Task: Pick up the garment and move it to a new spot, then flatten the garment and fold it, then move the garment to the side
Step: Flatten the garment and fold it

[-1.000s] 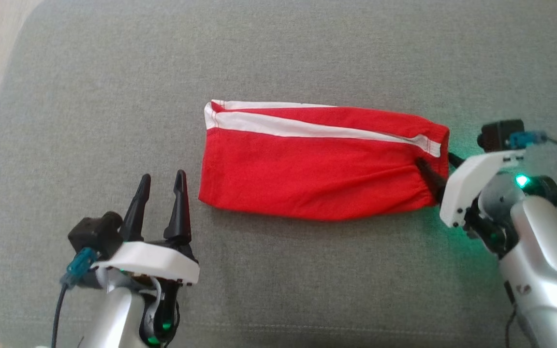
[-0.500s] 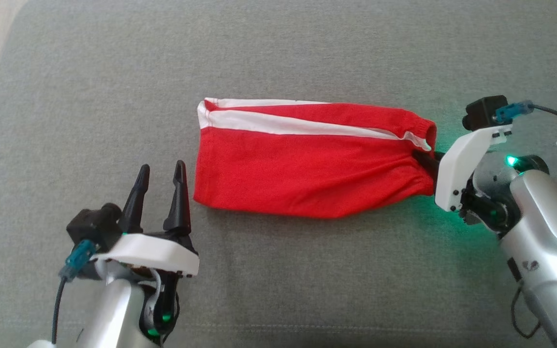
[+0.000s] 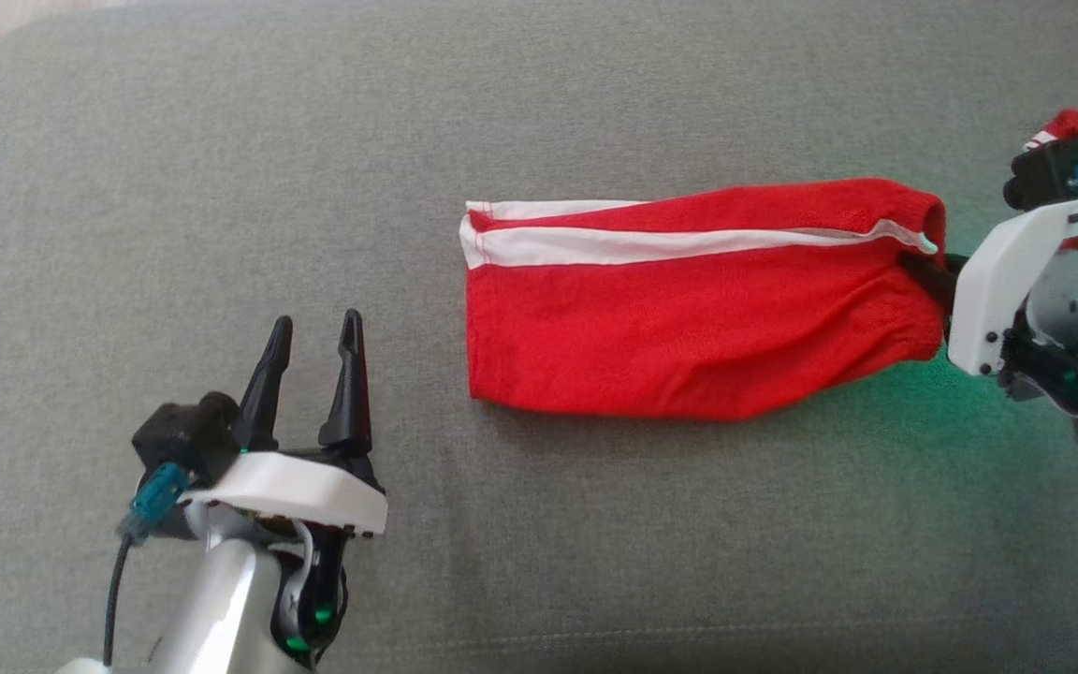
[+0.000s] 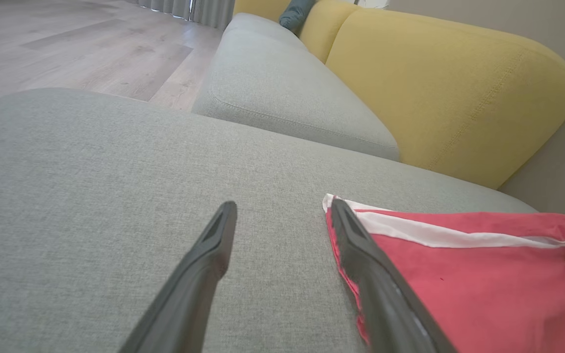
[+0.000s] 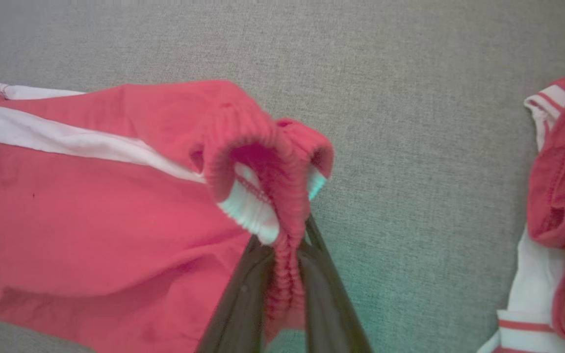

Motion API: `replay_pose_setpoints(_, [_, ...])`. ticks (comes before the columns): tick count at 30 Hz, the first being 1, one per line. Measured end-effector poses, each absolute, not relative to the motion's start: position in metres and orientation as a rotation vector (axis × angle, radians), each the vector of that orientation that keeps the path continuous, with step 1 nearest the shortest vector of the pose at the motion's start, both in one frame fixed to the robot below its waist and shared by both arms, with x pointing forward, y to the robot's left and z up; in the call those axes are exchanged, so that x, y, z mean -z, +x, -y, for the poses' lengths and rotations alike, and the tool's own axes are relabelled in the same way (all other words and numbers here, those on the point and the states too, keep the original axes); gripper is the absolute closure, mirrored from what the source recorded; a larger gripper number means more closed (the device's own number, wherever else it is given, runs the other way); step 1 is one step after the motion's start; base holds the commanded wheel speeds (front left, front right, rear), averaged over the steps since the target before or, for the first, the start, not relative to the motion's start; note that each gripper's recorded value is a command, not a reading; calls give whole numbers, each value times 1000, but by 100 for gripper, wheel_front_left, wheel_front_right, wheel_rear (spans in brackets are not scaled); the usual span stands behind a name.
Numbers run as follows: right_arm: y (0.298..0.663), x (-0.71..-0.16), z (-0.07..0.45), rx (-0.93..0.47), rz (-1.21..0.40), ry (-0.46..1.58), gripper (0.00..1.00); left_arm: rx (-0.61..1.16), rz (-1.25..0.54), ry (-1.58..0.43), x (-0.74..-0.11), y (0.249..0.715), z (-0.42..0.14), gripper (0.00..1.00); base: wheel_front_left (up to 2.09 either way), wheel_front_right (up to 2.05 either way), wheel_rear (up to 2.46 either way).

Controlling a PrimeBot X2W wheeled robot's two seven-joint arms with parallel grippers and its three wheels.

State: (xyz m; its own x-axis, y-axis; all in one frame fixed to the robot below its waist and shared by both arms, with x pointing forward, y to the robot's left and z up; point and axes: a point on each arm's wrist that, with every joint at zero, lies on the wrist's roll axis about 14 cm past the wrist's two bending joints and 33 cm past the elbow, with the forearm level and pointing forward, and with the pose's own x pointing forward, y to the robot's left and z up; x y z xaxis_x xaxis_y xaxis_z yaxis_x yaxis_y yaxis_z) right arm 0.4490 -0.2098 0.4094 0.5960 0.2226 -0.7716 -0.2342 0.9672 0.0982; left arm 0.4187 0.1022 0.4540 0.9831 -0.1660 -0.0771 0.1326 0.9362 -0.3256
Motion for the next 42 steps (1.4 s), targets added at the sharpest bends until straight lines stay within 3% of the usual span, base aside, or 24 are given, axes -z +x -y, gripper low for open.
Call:
replay_pose_setpoints(5, [449, -416, 191, -307, -868, 45, 100, 167, -108, -328, -453, 420, -97, 0, 0, 0, 0])
replay_pose_setpoints(20, [452, -452, 59, -630, -741, 179, 100, 136, -99, -319, -457, 411, -111, 0, 0, 0, 0])
replay_pose_setpoints(34, [460, -431, -8, -701, -804, 181, 100, 84, -102, -325, -455, 403, -127, 0, 0, 0, 0])
replay_pose_setpoints(35, [461, -429, -9, -699, -811, 174, 90, 80, -103, -329, -455, 403, -128, 0, 0, 0, 0])
replay_pose_setpoints(37, [464, -427, -13, -695, -808, 173, 0, 76, -105, -334, -455, 401, -129, 0, 0, 0, 0])
replay_pose_setpoints(42, [468, -432, -22, -699, -781, 195, 0, 74, -104, -333, -455, 400, -130, 0, 0, 0, 0])
